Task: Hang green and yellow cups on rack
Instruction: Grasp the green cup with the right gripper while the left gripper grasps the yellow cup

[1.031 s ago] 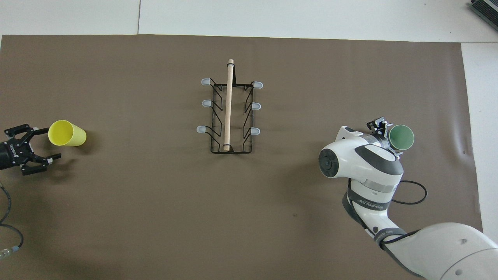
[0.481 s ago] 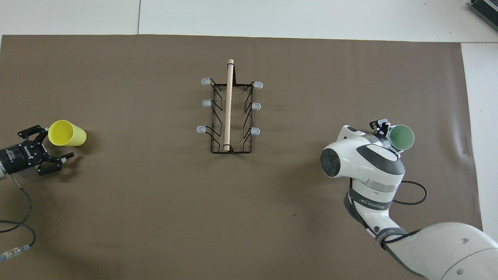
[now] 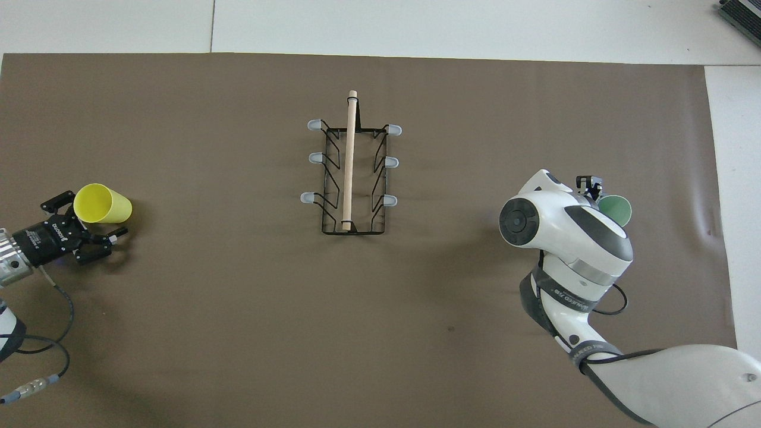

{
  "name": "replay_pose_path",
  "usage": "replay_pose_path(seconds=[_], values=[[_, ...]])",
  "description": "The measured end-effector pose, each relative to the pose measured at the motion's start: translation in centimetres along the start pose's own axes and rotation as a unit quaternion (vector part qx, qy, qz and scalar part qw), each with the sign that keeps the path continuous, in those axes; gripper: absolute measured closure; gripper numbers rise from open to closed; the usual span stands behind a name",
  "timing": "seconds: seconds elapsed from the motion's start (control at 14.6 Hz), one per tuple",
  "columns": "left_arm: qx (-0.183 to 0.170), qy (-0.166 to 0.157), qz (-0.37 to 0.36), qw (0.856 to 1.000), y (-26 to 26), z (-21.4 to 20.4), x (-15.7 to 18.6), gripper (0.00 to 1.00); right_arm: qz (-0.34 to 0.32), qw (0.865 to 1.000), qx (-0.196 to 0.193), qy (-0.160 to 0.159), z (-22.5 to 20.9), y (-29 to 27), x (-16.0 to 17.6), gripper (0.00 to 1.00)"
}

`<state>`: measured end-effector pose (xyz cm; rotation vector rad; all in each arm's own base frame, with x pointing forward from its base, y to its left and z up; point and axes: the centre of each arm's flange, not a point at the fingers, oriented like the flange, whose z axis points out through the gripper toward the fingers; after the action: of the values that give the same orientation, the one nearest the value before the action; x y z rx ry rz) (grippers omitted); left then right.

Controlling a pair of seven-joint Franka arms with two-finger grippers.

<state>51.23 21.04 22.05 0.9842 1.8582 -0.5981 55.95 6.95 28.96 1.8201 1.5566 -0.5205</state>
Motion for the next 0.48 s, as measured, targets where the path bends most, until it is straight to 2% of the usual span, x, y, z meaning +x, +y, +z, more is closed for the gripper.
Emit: replay_pose_path(seconds=[0.21,0.48], values=[[-0.001,-0.007,0.005,1.000,0.0,0.3,-0.6,0.00,0.061,0.994,0.051,0.074,-2.9,2.0,-2.9,0.30],[-0.014,0.000,0.005,1.000,0.0,1.3,-0.8,0.00,0.121,0.974,0.102,0.162,-5.8,3.6,-6.0,0.30]])
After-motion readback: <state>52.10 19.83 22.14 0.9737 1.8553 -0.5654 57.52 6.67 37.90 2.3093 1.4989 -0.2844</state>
